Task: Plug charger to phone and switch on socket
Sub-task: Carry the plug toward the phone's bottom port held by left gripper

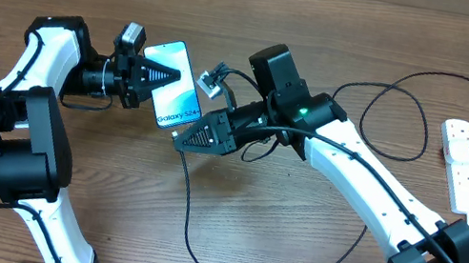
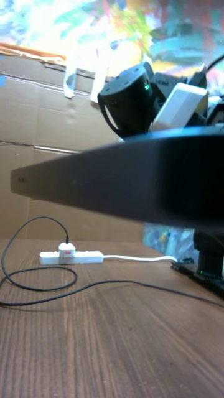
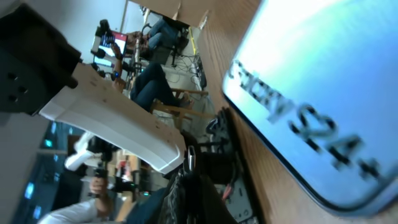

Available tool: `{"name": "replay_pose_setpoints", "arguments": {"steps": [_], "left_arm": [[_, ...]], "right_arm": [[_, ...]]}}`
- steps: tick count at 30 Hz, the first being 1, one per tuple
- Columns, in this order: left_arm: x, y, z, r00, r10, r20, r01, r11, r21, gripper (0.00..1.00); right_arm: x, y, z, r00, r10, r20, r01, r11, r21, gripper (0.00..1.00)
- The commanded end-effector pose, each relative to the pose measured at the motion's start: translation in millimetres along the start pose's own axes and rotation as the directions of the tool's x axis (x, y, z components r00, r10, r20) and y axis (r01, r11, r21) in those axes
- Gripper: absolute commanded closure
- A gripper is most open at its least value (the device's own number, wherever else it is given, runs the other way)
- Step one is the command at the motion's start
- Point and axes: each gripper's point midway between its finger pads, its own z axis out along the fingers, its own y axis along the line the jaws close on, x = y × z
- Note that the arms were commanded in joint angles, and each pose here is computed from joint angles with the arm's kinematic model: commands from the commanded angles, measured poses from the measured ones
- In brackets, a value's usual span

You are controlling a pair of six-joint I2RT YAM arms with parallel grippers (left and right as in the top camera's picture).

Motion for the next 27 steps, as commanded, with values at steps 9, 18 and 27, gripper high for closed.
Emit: {"name": "replay_pose_setpoints", "arguments": {"steps": [9, 18, 27], "left_arm": [[-1, -21, -1, 0.999, -0.032, 0.025, 0.031, 0.999, 0.041, 0.96], [-1, -21, -1, 0.999, -0.046, 0.025, 0.045, 0.998, 0.041, 0.96], [-1, -21, -1, 0.999, -0.033, 0.025, 0.032, 0.999, 0.041, 0.96]], "right_arm": [[-5, -1, 0, 0.994, 0.112, 0.016, -0.112, 0.994, 0.01, 0.96], [-11, -14, -1, 0.974, 0.219, 0.06, -0.223, 0.972, 0.074, 0.96], [-15, -14, -1, 0.972, 0.222, 0.074, -0.227, 0.971, 0.075, 0.96]]}}
